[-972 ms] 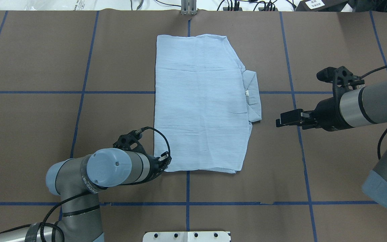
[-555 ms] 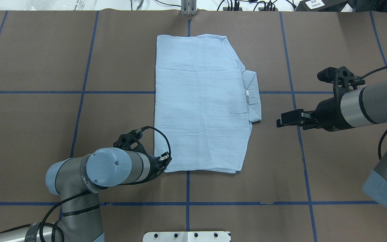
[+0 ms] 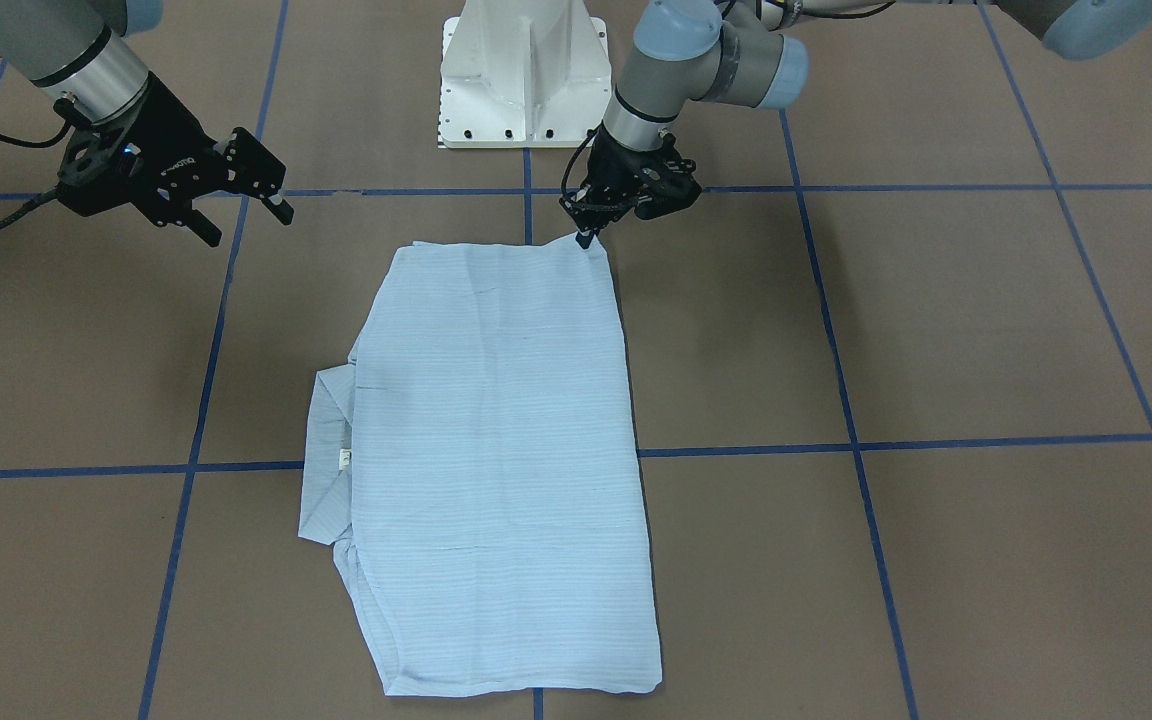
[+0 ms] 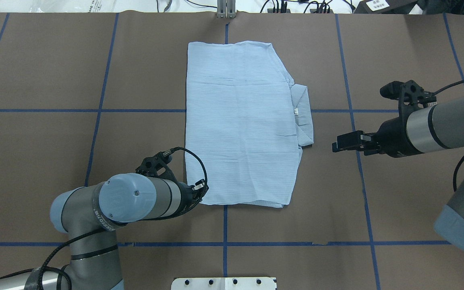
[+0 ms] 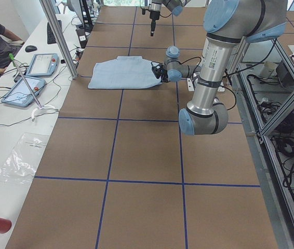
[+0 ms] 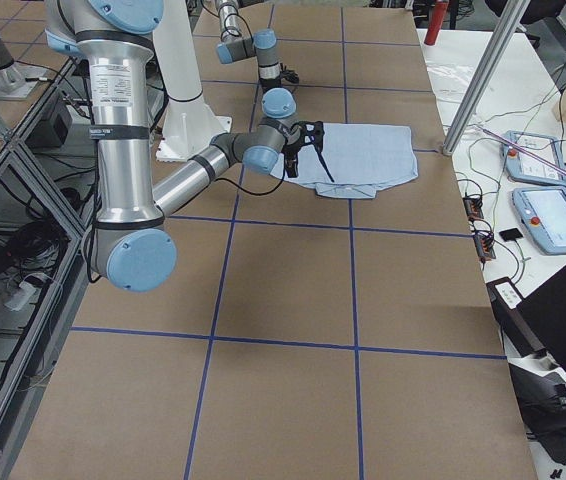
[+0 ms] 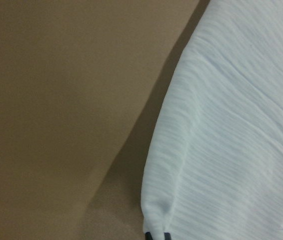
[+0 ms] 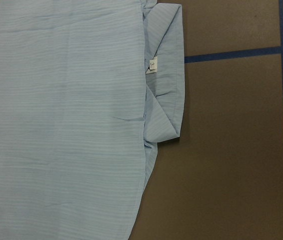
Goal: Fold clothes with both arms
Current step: 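Move the right gripper to the shirt's near corner beside the left gripper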
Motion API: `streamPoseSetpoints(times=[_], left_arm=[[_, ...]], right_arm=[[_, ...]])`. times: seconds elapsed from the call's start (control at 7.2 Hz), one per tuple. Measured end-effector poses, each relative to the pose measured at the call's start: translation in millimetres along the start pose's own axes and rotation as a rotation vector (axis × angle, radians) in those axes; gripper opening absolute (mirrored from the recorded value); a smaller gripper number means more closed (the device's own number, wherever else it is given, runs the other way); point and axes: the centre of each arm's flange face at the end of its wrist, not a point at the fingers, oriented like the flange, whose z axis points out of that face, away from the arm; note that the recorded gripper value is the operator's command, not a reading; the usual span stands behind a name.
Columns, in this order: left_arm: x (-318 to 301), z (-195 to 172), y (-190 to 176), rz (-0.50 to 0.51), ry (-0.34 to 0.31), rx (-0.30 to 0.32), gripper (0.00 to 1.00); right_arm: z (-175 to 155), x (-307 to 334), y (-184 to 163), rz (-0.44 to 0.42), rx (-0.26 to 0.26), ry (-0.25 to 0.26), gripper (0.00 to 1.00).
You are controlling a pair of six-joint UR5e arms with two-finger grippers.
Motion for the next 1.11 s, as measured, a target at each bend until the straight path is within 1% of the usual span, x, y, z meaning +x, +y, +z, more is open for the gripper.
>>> streamPoseSetpoints(times=[0.28,0.42,0.69,0.83,1.11], left_arm=[[2.7,-5.2,0.9,0.001,0.005,-0.001,0.0],[3.0,-5.8,0.4,0.001,0.006,-0.001,0.0],[3.2,-6.1,0.3,0.001,0.007,-0.001,0.0],[3.1,-6.1,0.3,0.001,0.006,-0.001,0.0],[3.0,-5.9,1.4,0.003,0.006,-0.003,0.0]], right_arm=[[31.9,-29.5,23.4,0.094,0.0,0.049,1.0],[50.5,-57.5,37.2,0.155,-0.006,0.092,1.0],[89.3,-125.3,62.5,0.247,-0.012,0.208,1.0],[110.0,-146.5,73.1,0.293,-0.008,0.247,1.0],[142.6,-160.8,82.4,0.44,0.008,0.299,1.0]])
